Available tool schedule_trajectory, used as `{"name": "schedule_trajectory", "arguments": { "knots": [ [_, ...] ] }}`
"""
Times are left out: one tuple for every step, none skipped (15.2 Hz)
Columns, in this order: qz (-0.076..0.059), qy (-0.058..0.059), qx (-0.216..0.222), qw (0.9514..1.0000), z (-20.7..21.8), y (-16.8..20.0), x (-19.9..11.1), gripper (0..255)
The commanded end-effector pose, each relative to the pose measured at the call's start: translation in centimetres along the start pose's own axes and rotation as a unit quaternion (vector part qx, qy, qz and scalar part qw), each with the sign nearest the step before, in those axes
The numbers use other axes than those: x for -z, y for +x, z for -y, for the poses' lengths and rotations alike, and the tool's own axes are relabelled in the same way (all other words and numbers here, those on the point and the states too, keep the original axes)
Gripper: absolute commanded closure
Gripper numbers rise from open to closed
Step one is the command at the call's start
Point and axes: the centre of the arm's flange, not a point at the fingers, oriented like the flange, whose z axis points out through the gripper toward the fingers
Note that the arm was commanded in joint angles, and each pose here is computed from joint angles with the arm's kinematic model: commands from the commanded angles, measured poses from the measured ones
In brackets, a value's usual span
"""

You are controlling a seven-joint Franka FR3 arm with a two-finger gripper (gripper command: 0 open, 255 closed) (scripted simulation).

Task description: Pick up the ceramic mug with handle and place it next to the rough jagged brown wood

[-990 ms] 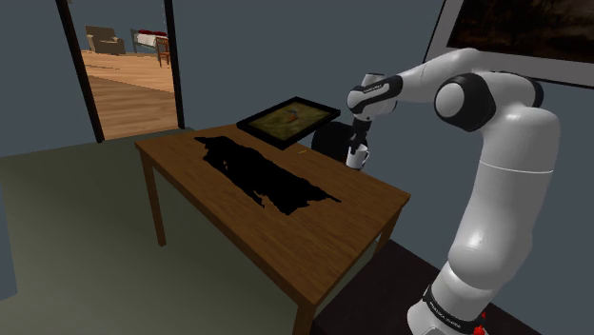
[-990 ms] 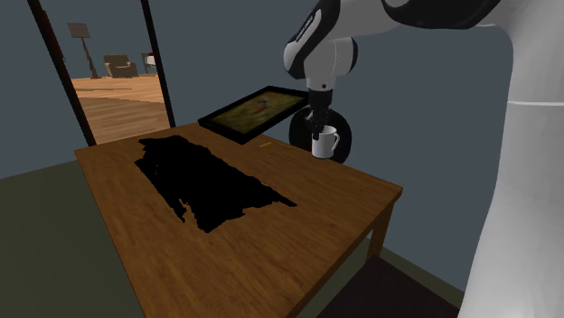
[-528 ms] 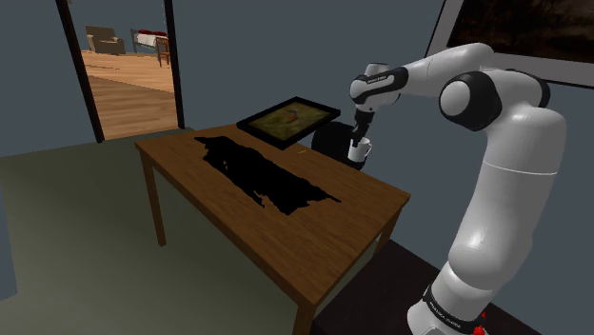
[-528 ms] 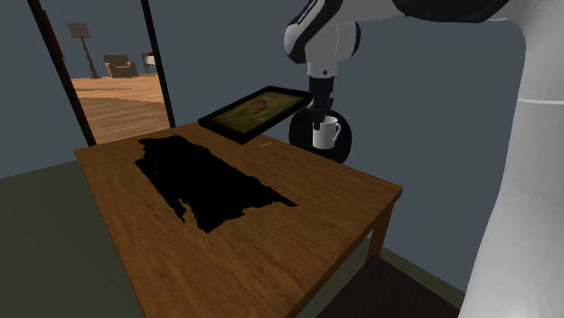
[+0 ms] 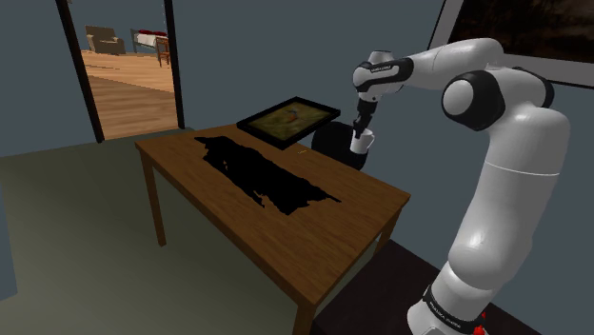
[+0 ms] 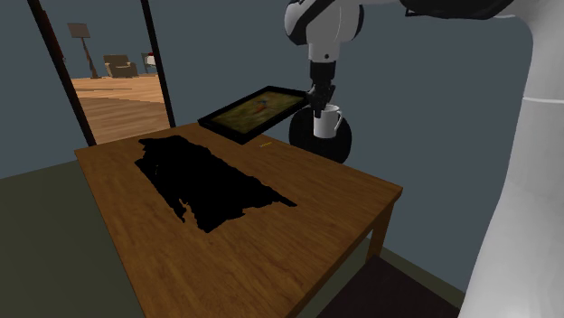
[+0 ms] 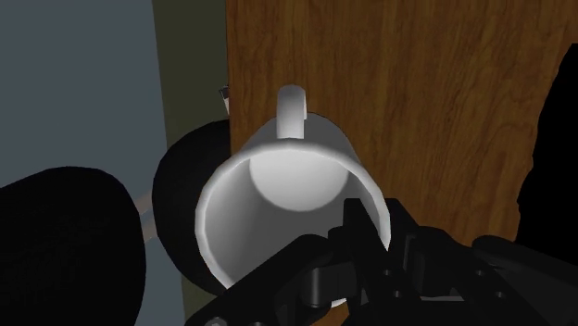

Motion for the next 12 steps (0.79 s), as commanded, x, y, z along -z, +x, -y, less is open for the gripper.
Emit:
{"name": "schedule_trajectory", "arguments": {
  "knots": [
    [0.0,0.0,0.0,1.0,0.0,0.1,1.1,255],
    [0.0,0.0,0.0,1.0,-0.1,0.1,1.6,255],
    [0.0,0.0,0.0,1.0,-0.1,0.2,2.1,255],
    [0.0,0.0,0.0,1.0,-0.2,0.2,2.6,255],
    [0.0,0.0,0.0,1.0,-0.2,0.2,3.2,255],
    [0.0,0.0,0.0,1.0,-0.2,0.2,3.6,255],
    [0.0,0.0,0.0,1.0,-0.2,1.6,3.5,255],
    [0.0,0.0,0.0,1.0,-0.3,2.9,3.5,255],
    [0.0,0.0,0.0,1.0,-0.3,4.2,3.5,255],
    [0.0,0.0,0.0,1.0,-0.3,4.8,3.5,255],
    [0.0,0.0,0.0,1.0,-0.2,4.8,3.0,255],
    [0.0,0.0,0.0,1.0,-0.2,4.8,2.5,255]
  ]
}}
